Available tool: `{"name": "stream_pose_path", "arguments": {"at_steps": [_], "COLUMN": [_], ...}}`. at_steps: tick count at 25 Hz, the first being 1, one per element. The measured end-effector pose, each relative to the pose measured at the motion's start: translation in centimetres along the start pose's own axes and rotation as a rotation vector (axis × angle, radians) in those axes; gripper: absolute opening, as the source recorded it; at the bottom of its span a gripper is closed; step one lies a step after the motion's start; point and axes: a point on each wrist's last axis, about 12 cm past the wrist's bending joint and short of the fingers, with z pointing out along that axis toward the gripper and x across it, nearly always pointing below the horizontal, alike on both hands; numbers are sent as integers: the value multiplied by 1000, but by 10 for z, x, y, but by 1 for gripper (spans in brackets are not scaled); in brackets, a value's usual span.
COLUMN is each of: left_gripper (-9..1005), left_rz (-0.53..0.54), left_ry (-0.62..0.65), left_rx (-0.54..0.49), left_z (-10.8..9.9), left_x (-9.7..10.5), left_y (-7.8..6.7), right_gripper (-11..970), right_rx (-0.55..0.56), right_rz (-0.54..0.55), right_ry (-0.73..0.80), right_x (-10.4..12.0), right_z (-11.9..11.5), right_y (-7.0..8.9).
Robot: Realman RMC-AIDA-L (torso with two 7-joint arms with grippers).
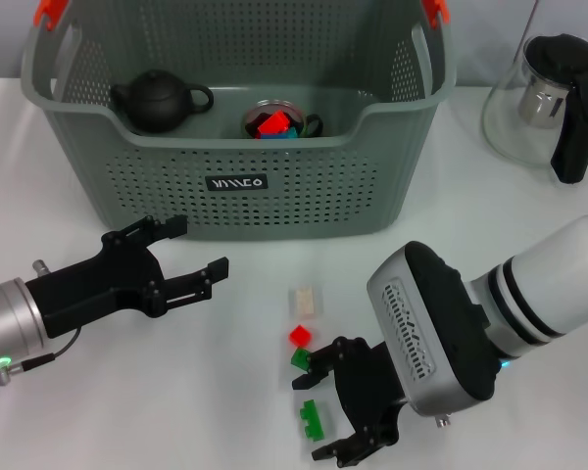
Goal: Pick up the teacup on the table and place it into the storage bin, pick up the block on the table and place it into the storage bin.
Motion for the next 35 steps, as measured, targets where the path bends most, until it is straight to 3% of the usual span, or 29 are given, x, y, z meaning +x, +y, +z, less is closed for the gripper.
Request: {"name": "stream_pose_path", "arguments": {"at_steps": [9,14,26,30,33,35], "left_gripper": [875,875,874,874,874,874], "left_rz": [-2,-1,0,-2,-1,1], "left_ry": [0,0,0,-1,0,3], "left_rx": [-1,-1,0,-3,-4,-6], "left_z": [-1,0,0,-1,-1,0], "left_x": [1,0,0,0,0,0], "left_y": [0,0,0,0,1,1], "right_gripper": [733,493,447,445,444,444], "right_rx": [-6,-5,2,-45,-25,57], "right_rz": [-15,-15,47,86,120,150], "right_ry": [14,14,-13,-68,-149,-203], "right_x": [-1,-1,-7,-18,-28,-32], "right_z": [4,4,-3,-28,-68,-99], "right_y": [1,1,-5,-4,-6,-11]}}
